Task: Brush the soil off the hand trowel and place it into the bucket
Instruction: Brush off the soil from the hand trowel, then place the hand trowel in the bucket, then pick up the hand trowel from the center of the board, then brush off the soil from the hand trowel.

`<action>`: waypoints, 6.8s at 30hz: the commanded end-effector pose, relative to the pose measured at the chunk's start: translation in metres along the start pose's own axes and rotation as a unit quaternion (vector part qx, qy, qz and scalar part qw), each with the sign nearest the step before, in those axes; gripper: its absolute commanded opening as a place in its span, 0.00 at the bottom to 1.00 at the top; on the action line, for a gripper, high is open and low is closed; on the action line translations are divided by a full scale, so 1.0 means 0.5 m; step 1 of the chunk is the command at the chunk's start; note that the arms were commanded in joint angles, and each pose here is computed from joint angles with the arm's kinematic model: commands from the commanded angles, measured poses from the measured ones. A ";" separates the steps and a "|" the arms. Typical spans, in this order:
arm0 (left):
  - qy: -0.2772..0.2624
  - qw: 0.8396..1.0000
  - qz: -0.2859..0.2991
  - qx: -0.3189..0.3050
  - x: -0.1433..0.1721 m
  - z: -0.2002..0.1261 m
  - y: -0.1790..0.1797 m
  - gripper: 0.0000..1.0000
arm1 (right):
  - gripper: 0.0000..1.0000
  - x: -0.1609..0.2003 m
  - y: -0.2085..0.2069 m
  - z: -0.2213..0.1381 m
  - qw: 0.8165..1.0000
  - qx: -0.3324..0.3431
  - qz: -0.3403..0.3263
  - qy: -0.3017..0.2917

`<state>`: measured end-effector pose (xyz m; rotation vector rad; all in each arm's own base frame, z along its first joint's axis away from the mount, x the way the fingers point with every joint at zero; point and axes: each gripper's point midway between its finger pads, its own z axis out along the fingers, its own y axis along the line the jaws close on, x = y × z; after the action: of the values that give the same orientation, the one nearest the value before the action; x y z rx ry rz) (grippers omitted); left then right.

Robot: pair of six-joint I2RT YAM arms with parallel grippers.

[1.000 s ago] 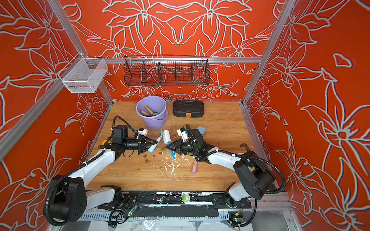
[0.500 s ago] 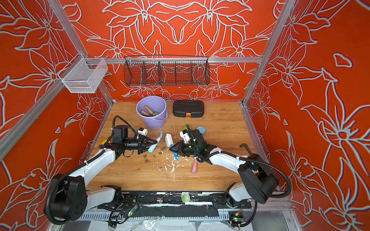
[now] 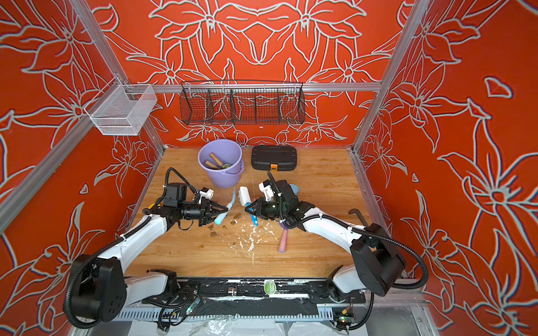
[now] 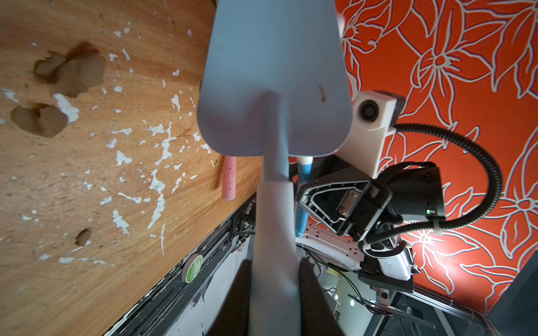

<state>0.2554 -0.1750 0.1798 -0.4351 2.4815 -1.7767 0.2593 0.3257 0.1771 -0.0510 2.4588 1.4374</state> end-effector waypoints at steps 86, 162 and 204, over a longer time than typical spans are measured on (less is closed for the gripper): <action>-0.042 0.919 0.237 -0.313 -0.044 0.240 -0.053 0.47 | 0.00 0.020 -0.160 -0.193 0.990 0.126 0.036 -0.060; 0.079 0.842 0.240 -0.477 0.034 0.131 0.049 0.00 | 0.00 -0.021 -0.096 -0.192 0.994 0.073 -0.039 -0.076; 0.065 0.855 0.237 -0.458 0.087 0.044 0.057 0.00 | 0.00 -0.039 -0.075 0.016 0.976 0.160 -0.147 0.019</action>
<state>0.2227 -0.1987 0.1428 0.2527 3.0202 -0.3478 0.2617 0.3086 0.1385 -0.3683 2.6143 0.9789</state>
